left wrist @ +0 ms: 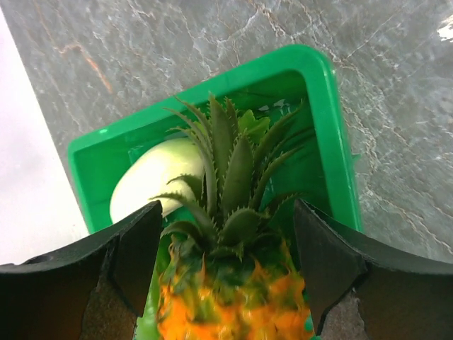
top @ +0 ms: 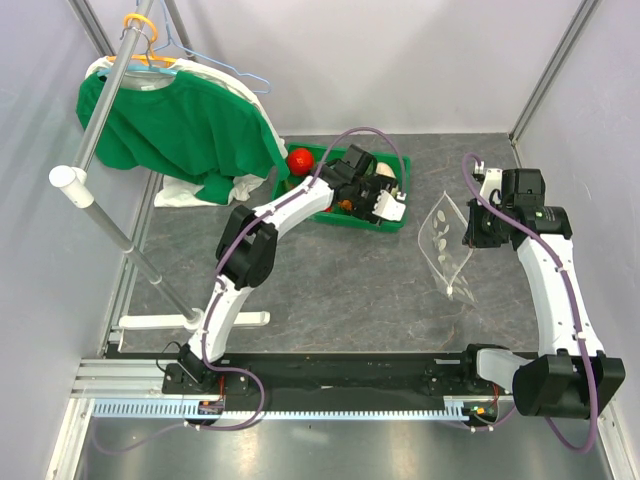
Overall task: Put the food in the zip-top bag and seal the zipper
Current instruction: Pick up the fake fruit from the bin.
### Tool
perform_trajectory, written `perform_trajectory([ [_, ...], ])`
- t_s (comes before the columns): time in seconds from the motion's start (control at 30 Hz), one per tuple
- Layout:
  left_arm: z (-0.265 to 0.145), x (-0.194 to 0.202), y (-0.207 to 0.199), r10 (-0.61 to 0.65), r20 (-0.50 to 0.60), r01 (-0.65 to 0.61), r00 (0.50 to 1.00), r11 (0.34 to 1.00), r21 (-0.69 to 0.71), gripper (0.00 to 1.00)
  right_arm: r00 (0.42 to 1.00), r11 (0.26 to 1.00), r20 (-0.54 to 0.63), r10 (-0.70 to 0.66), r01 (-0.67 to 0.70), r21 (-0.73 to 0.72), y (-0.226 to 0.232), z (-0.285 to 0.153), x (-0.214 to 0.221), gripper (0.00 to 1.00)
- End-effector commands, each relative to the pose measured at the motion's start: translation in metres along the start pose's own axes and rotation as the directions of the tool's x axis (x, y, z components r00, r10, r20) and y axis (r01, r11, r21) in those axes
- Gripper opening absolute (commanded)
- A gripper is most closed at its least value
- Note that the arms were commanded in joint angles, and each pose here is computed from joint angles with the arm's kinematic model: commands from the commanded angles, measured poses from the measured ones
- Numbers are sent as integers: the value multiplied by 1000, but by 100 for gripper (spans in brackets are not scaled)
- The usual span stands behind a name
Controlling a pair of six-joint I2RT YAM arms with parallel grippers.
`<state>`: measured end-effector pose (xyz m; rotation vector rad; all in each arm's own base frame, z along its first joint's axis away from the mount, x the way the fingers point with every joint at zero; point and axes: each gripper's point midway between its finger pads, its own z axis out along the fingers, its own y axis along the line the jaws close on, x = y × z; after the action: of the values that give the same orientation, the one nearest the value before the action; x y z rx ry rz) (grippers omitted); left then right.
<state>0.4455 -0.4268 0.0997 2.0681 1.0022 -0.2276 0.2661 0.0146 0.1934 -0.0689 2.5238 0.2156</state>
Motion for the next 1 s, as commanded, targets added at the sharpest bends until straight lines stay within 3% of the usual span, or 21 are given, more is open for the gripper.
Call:
perform_trajectory([
  [0.0,7,-2,16,45,-9,-45,999,999,-28,80,999,1000,32,13,-13,-10,2,-6,-12,0],
  [0.27,29,4,11,34,-42,-35,999,999,-20,72,999,1000,40,19,-19,-2,0,-9,-14,0],
  [0.37,30,6,9,34,-54,-35,998,999,-17,64,999,1000,44,21,-21,-4,0,-10,-17,0],
  [0.47,26,2,10,24,-44,-24,999,1000,-19,46,999,1000,44,27,-26,-16,2,-10,-17,0],
  [0.63,-1,-27,21,43,4,-43,999,998,-43,25,999,999,38,28,-27,-36,6,-9,-16,0],
  [0.77,-34,-53,32,18,50,-14,999,997,-78,2,998,998,48,31,-28,-65,10,-9,-21,0],
  [0.97,-96,-95,64,-71,142,97,987,979,-180,2,994,990,96,54,-41,-132,24,-16,-34,0],
])
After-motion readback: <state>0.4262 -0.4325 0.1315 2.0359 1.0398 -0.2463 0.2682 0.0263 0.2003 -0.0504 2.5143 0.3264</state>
